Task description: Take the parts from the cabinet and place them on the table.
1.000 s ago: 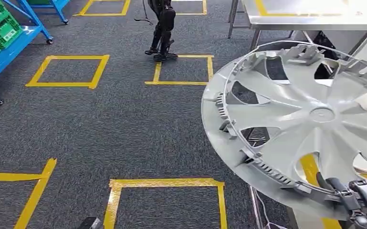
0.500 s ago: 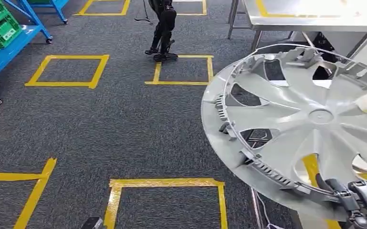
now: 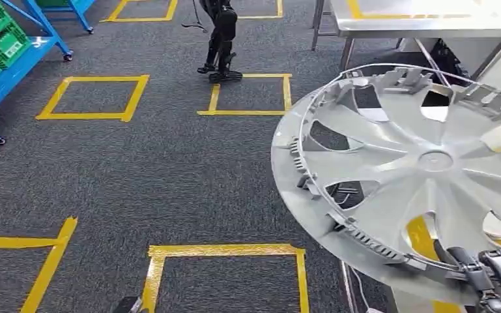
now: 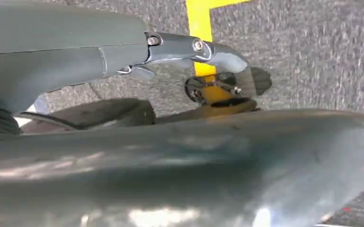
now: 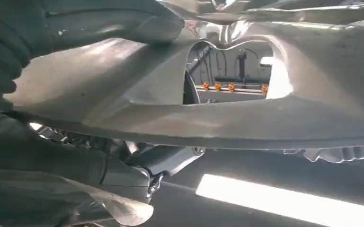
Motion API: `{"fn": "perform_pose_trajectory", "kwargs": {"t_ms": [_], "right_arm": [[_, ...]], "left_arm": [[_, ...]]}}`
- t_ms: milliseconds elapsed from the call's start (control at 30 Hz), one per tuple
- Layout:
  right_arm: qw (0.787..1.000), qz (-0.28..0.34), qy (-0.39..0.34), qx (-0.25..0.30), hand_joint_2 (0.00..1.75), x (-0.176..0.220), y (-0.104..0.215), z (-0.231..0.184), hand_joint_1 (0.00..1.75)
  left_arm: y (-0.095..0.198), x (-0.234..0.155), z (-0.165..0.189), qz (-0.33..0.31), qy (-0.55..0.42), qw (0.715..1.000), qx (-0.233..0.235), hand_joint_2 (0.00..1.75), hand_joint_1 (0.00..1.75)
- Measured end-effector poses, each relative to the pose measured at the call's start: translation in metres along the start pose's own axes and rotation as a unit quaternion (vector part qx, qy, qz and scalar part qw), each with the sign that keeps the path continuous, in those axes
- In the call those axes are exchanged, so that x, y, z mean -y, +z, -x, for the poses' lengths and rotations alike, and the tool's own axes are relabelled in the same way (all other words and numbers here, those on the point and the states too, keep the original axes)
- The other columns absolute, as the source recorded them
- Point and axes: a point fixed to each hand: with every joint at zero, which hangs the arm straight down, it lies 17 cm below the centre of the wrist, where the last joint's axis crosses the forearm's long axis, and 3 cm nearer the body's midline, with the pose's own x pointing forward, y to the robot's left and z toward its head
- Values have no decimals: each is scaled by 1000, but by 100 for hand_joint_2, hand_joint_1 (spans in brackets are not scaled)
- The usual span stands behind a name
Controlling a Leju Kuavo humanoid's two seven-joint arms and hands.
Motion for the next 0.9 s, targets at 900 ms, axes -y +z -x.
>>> {"fn": "perform_pose_trajectory", "kwargs": {"t_ms": [900], "right_arm": [[1000, -4, 2, 0, 175, -1, 2, 1, 175]], "left_arm": [[0, 5, 0, 4, -3, 1000, 0, 0, 0]]}}
